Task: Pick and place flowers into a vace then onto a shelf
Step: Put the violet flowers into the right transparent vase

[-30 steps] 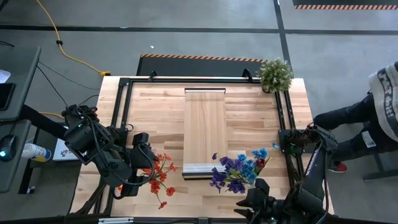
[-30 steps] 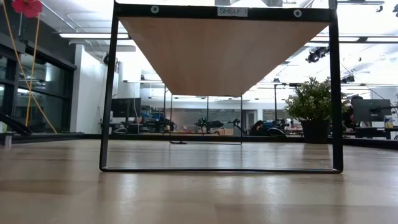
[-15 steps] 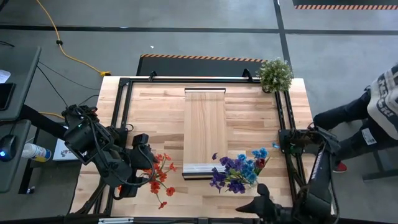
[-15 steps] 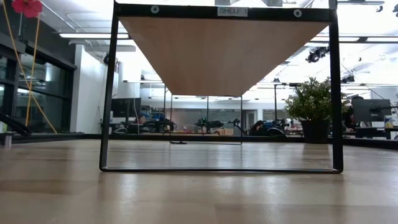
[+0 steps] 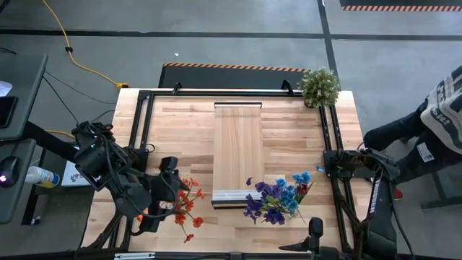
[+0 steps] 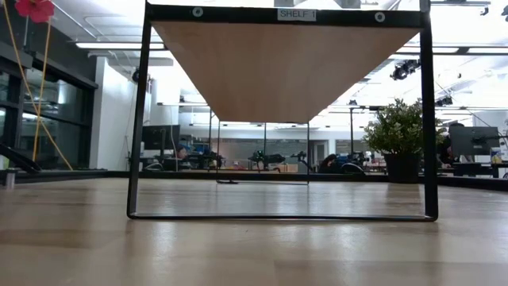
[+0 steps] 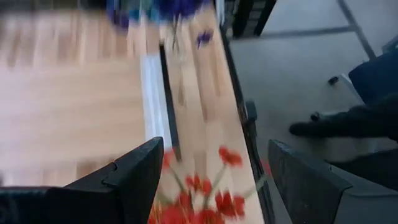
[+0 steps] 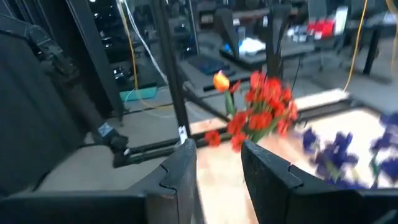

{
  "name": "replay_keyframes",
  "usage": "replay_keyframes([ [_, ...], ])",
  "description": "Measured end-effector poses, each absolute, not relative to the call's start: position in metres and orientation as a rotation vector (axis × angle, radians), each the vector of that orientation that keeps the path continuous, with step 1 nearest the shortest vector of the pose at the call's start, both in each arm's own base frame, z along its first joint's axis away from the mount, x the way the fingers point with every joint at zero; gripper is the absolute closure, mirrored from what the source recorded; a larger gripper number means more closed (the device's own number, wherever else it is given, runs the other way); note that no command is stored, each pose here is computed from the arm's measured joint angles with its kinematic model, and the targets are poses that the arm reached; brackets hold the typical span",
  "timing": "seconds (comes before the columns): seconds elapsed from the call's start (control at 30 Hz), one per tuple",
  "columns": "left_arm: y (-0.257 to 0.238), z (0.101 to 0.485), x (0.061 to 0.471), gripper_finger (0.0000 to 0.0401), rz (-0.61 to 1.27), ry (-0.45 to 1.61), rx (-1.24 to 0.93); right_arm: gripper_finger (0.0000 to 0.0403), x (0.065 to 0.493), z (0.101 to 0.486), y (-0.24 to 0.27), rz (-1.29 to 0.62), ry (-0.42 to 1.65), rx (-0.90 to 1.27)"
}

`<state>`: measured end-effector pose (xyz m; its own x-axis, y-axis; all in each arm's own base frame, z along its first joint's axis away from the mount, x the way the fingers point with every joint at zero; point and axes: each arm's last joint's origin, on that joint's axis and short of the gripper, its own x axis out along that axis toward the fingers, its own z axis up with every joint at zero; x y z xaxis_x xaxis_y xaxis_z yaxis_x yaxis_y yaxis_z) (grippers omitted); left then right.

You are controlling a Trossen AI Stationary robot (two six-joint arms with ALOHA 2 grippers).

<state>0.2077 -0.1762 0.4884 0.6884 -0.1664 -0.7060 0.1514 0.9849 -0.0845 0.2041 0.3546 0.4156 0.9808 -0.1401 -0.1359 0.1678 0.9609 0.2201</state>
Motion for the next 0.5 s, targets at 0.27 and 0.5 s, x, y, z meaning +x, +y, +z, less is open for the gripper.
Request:
replay_keyframes([
  [0.27,-0.178,0.509,0.229,0.008,-0.157,0.481,0.142,0.0284,0.207,0.435,0.359,-0.145,0.046,0.062],
  [0.5,-0.165,0.492,0.282,0.008,-0.17,0.521,0.058,0.0284,0.2,0.45,0.363,-0.154,-0.006,-0.078],
])
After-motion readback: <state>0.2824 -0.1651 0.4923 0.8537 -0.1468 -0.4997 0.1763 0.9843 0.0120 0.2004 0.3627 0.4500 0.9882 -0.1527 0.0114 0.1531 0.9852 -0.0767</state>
